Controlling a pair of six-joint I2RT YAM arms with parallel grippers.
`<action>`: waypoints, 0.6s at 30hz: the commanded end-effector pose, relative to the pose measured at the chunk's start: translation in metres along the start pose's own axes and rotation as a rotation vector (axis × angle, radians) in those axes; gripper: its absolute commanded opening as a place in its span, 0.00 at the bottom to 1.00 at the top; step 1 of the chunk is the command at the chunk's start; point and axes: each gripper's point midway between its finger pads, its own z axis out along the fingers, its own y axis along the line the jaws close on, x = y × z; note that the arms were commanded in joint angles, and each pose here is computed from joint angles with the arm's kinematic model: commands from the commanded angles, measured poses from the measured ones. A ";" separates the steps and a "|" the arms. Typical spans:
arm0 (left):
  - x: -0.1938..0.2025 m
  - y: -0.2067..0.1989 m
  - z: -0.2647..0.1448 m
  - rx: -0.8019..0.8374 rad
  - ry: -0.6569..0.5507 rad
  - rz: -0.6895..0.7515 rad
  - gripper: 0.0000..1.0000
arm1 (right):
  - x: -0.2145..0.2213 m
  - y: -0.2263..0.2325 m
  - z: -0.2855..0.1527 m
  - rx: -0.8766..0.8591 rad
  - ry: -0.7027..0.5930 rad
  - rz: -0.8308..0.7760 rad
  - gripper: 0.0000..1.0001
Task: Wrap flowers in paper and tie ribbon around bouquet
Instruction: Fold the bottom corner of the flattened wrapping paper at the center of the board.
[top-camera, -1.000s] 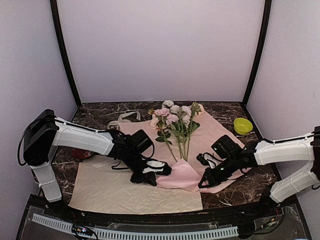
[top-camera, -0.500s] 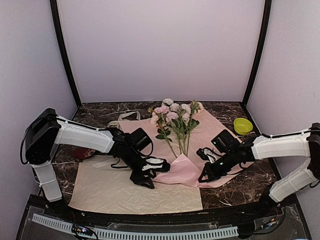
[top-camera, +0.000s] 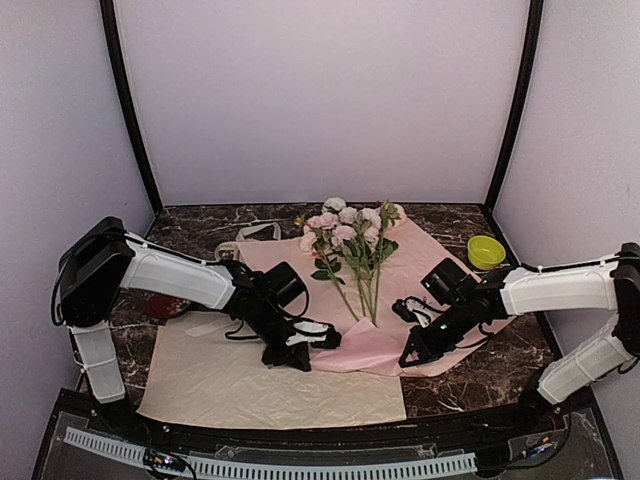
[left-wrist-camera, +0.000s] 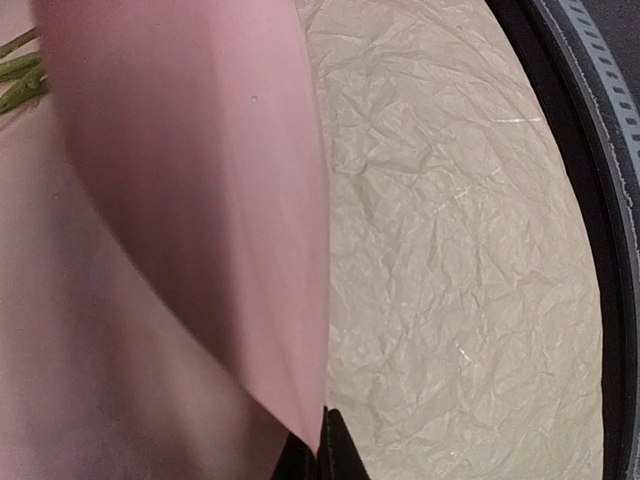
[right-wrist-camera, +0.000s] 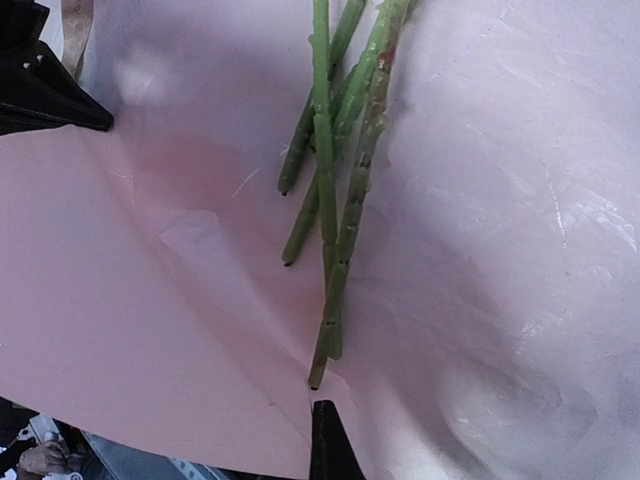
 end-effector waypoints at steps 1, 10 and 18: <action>0.015 -0.024 -0.009 0.084 0.077 -0.020 0.00 | 0.005 -0.007 -0.010 0.045 0.029 -0.005 0.00; 0.013 -0.024 -0.017 0.075 0.085 -0.050 0.02 | 0.010 0.011 -0.014 -0.040 0.075 -0.046 0.00; -0.036 -0.015 -0.039 -0.002 -0.136 0.024 0.55 | -0.002 0.007 0.003 -0.039 0.105 -0.054 0.00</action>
